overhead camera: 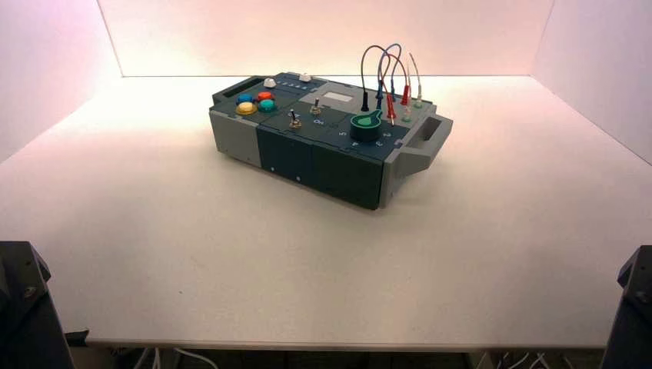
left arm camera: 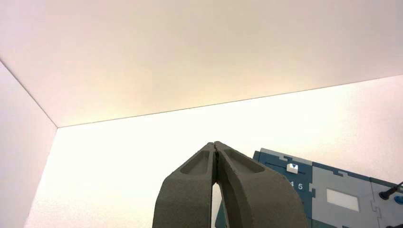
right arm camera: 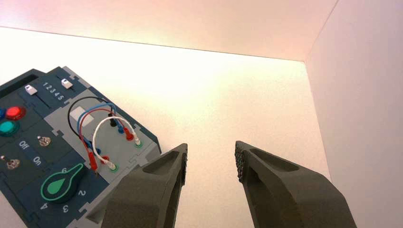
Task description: Insert the red wire.
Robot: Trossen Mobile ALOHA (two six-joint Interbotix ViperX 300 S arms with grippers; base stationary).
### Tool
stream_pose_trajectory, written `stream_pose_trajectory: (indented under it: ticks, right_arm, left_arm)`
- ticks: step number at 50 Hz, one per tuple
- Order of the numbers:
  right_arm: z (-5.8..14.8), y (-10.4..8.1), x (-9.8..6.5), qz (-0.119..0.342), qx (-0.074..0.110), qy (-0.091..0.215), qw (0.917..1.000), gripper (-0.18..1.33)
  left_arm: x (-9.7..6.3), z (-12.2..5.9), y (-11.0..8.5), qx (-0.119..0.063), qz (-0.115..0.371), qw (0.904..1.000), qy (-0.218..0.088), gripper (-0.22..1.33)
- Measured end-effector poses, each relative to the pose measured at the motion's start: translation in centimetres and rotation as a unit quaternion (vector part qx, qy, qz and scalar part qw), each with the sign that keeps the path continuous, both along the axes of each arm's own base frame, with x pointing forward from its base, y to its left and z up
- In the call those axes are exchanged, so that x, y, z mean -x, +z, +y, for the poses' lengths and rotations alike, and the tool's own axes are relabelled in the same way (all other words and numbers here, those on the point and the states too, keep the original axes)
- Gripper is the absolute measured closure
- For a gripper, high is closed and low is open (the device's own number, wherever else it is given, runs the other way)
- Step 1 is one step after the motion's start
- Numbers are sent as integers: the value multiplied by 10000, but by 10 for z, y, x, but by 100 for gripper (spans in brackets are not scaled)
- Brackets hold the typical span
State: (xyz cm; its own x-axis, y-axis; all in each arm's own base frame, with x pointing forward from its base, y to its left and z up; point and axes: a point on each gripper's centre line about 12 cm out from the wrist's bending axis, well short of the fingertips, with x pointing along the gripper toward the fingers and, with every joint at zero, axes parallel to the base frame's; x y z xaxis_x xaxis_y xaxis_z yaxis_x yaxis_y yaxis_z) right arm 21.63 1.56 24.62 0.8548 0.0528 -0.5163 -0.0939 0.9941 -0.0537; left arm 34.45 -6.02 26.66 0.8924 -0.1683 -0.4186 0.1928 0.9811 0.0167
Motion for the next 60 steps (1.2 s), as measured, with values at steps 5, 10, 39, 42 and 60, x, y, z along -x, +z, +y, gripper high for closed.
stream_pose_trajectory:
  ticks: [5,10,39,42,60]
  right_arm:
    - [0,1,0,-31,4,4,10000,11]
    - [0,1,1,-39,3,4,10000,11]
    - [2,1,5,226,-228,-55,9995,11]
    - [2,4,4,383,-255,-57,9989,11]
    - [7,31,-3,1454,-32,154,9892,11]
  left_arm:
    - [0,0,-1,-1,8,10000,0,128]
    - [0,0,-1,-1,8,10000,0,128]
    - [2,-7,-1,30,524,9982,-284,128]
    - [2,-10,0,36,620,9974,-353,128]
    - [3,-34,2,-85,1202,9878,-982,128]
